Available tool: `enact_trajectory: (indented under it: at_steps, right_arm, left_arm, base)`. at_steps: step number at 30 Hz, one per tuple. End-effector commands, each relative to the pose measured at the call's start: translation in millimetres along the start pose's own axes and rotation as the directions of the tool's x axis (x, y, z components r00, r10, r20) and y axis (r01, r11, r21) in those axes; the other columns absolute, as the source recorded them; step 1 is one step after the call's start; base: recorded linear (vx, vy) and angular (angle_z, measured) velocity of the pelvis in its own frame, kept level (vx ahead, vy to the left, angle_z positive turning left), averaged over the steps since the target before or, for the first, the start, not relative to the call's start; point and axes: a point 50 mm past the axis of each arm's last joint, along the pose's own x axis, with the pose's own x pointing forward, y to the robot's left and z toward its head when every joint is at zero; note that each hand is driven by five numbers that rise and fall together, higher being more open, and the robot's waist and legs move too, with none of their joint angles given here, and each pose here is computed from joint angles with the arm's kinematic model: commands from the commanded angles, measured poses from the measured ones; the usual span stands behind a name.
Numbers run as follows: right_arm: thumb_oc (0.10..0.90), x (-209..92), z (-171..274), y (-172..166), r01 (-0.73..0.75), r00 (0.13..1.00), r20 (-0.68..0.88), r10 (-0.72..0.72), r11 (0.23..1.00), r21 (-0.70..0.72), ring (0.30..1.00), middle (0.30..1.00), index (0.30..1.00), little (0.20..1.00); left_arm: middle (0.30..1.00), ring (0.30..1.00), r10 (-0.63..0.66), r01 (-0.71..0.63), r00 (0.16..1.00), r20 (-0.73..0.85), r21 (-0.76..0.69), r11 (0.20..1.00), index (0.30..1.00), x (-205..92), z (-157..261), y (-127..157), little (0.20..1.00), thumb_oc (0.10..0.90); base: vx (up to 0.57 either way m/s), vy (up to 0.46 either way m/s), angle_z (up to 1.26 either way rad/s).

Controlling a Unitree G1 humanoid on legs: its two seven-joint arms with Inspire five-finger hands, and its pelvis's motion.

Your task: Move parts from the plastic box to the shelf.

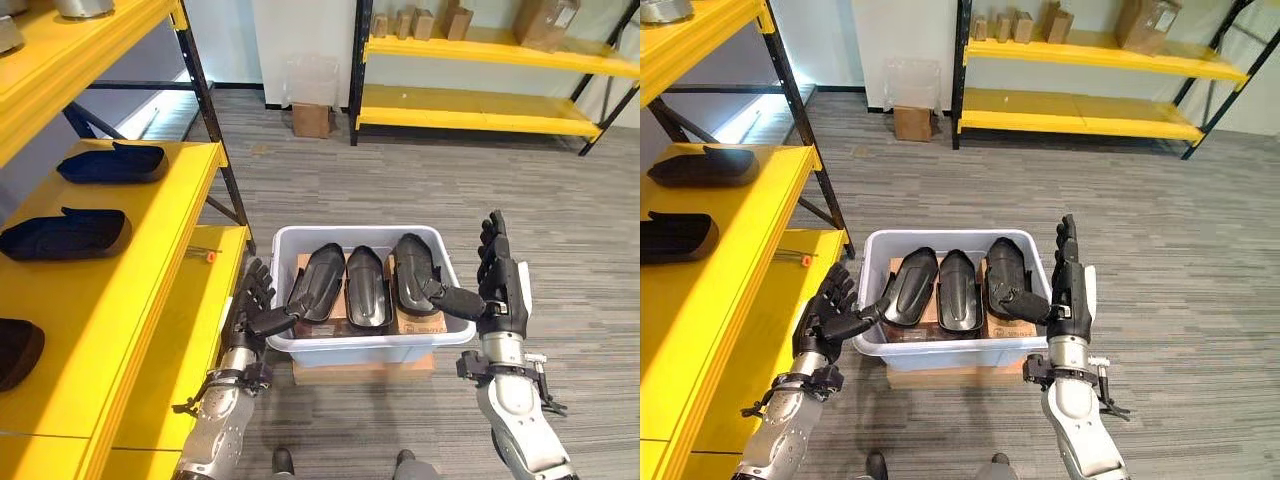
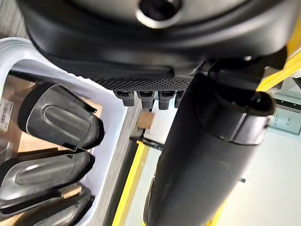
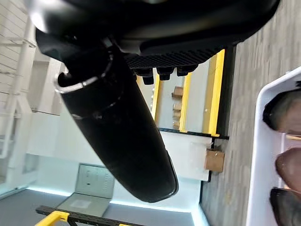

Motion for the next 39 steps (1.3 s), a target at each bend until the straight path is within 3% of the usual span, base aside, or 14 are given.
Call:
enact_trajectory:
  at_steps: [1,9,18,24,28,34,38,39]
  right_arm:
    - [0.900,24.6,52.3,0.0,-0.033,0.959,0.285,0.012,0.997,0.068,1.000,1.000,1.000,1.000]
    - [0.900,20.8,43.7,0.9,-0.102,0.969,0.228,0.099,0.995,0.003,1.000,1.000,1.000,1.000]
    - [0.900,27.5,42.7,-1.0,-0.134,0.963,0.219,0.155,0.985,-0.109,1.000,1.000,1.000,1.000]
    - [0.900,32.8,52.6,1.3,-0.170,0.931,0.284,0.231,0.959,-0.226,1.000,1.000,1.000,1.000]
    - [0.900,39.6,68.1,0.3,-0.176,0.889,0.362,0.281,0.939,-0.296,1.000,1.000,1.000,1.000]
    - [0.900,70.9,109.6,5.4,-0.137,0.809,0.475,0.345,0.898,-0.419,1.000,1.000,1.000,1.000]
    - [0.900,93.3,111.8,4.3,-0.115,0.847,0.403,0.346,0.860,-0.497,1.000,1.000,1.000,1.000]
    - [0.900,95.9,106.0,3.6,-0.125,0.863,0.360,0.354,0.841,-0.527,1.000,1.000,1.000,1.000]
  left_arm:
    - [1.000,1.000,-0.131,0.132,0.947,0.292,0.017,0.991,1.000,12.4,63.0,-21.1,1.000,0.900]
    - [1.000,1.000,-0.051,0.063,0.957,0.285,-0.034,0.997,1.000,3.4,55.9,-16.7,1.000,0.900]
    - [1.000,1.000,-0.058,0.069,0.964,0.261,-0.035,0.997,1.000,4.6,51.8,-14.2,1.000,0.900]
    - [1.000,1.000,-0.045,0.052,0.967,0.250,-0.023,0.998,1.000,4.8,52.0,-8.3,1.000,0.900]
    - [1.000,1.000,-0.126,0.130,0.964,0.236,-0.001,0.992,1.000,5.1,52.4,-9.5,1.000,0.900]
    - [1.000,1.000,-0.164,0.162,0.968,0.188,0.025,0.986,1.000,6.2,49.5,-6.6,1.000,0.900]
    - [1.000,1.000,-0.181,0.179,0.971,0.157,0.025,0.984,1.000,5.2,45.8,-0.8,1.000,0.900]
    - [1.000,1.000,-0.171,0.181,0.976,0.133,-0.068,0.981,1.000,4.6,43.1,0.9,1.000,0.900]
  base:
    - [0.03,-0.203,-0.13]
    - [0.07,-0.240,0.21]
    - [0.07,-0.067,-0.07]
    - [0.08,-0.036,0.04]
    - [0.08,-0.040,0.04]
    - [0.10,-0.051,0.12]
    - [0.10,-0.054,0.12]
    - [0.07,-0.046,0.30]
